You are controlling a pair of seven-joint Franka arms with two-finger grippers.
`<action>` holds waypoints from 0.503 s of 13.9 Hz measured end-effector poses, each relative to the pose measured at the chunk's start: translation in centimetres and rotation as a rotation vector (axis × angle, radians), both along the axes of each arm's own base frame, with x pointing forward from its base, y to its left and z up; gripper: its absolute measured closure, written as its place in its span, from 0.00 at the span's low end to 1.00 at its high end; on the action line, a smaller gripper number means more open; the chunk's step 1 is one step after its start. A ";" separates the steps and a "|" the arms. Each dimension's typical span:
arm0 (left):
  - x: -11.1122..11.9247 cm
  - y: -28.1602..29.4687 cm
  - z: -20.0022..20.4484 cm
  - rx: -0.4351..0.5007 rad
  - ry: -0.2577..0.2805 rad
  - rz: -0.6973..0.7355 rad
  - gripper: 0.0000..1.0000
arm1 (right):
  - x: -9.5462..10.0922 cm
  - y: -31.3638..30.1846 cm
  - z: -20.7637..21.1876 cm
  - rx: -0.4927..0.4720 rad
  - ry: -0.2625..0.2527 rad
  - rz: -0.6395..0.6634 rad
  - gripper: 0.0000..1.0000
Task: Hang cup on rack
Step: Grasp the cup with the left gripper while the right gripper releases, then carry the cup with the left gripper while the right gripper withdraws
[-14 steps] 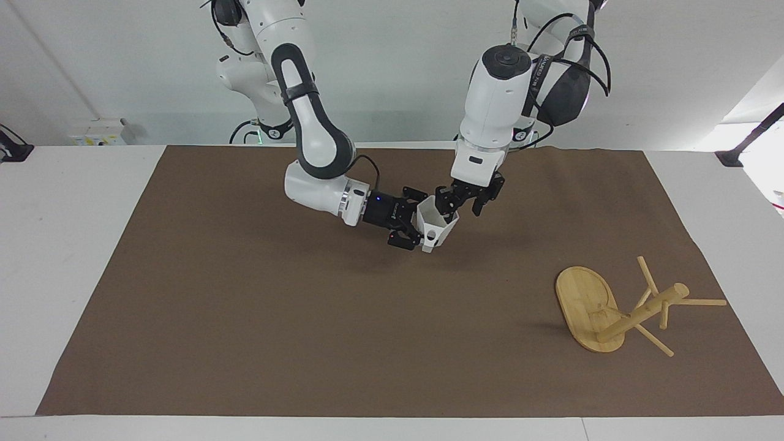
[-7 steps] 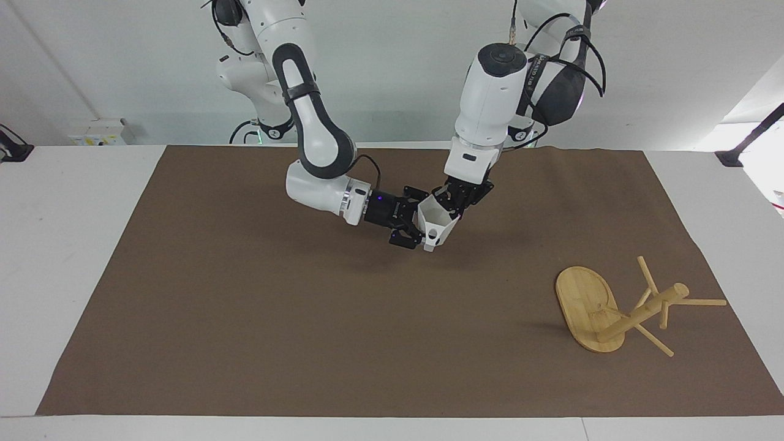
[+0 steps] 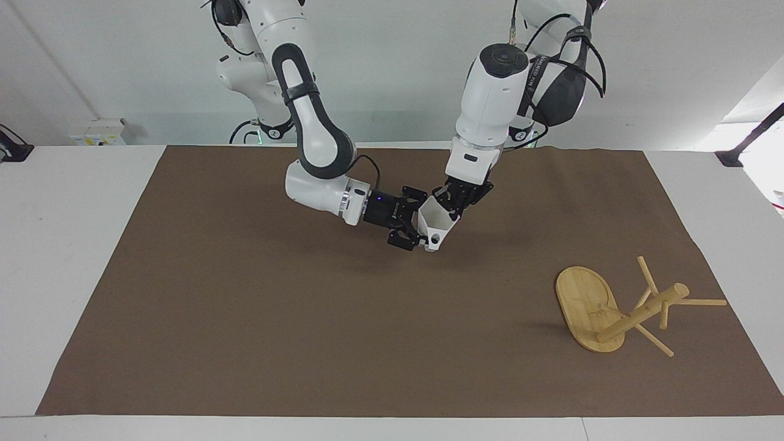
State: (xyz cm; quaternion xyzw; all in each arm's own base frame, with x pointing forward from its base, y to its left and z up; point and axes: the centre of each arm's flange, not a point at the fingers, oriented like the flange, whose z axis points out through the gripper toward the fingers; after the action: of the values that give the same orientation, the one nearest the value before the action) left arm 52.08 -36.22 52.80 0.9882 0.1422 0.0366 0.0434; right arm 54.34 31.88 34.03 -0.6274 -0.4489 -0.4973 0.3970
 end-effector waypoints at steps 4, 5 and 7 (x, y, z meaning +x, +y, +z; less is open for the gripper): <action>0.4 0.6 0.0 -0.004 0.003 0.068 0.95 | 1.4 -3.6 -0.5 0.000 -0.008 -0.021 0.00; 0.7 0.8 0.1 -0.014 -0.006 0.107 0.95 | 2.3 -6.1 -0.6 -0.016 -0.025 0.002 0.00; 3.1 3.2 0.3 -0.072 -0.075 0.217 0.95 | 4.3 -13.6 -0.5 -0.067 -0.068 0.070 0.00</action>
State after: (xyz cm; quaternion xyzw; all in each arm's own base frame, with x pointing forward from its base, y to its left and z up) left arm 55.22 -32.97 53.08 0.9627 0.2481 0.0727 0.0797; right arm 58.64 18.29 33.53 -0.6072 -0.5001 -0.4887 0.3773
